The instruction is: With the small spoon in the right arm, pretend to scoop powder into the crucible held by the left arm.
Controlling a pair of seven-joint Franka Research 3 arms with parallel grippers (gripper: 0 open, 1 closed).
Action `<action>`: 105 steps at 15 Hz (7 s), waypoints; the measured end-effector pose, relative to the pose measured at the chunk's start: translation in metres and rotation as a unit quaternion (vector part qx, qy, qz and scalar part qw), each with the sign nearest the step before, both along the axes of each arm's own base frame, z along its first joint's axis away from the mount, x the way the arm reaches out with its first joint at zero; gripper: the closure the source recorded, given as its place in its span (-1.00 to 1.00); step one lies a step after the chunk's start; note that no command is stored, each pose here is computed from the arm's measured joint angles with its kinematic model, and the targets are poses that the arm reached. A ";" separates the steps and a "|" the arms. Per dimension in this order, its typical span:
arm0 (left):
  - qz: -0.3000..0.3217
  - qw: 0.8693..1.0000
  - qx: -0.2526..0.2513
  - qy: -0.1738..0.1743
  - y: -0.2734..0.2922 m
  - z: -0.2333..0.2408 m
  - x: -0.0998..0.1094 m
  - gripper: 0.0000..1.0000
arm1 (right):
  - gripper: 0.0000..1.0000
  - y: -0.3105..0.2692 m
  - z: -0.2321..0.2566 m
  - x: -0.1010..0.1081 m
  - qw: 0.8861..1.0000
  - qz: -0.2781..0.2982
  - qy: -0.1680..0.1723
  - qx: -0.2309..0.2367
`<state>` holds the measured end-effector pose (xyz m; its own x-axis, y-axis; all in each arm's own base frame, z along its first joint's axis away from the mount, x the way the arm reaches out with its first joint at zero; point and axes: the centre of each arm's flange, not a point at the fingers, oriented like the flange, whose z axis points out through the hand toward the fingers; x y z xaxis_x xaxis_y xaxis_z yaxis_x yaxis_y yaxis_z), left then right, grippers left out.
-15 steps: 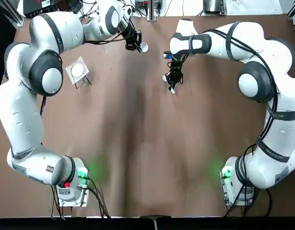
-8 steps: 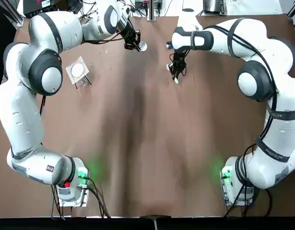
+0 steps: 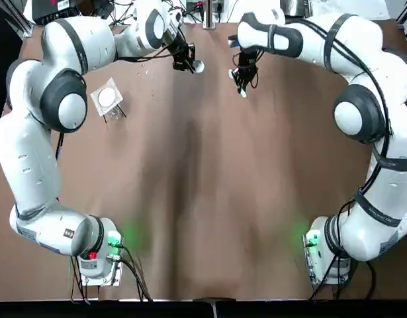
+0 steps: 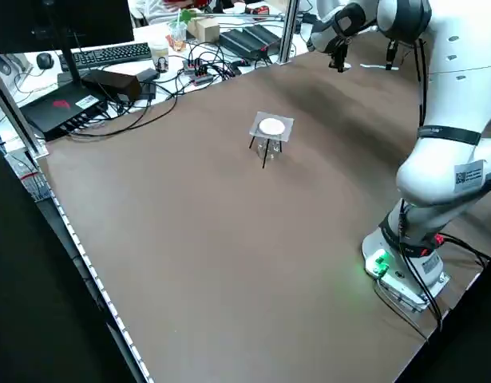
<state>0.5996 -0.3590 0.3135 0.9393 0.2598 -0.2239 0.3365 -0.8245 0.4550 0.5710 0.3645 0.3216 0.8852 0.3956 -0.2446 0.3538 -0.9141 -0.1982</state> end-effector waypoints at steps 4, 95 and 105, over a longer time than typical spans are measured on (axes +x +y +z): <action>-0.003 1.000 0.002 0.008 -0.012 -0.006 -0.007 0.86 | 0.54 0.023 0.049 -0.004 0.999 -0.023 0.013 0.021; -0.104 0.994 -0.043 0.011 0.465 -0.013 -0.054 0.86 | 0.54 -0.452 -0.153 0.072 0.873 0.480 0.044 0.070; -0.120 0.991 -0.053 0.011 0.465 -0.028 -0.057 0.86 | 0.05 -0.452 -0.155 0.070 0.872 0.481 0.047 0.074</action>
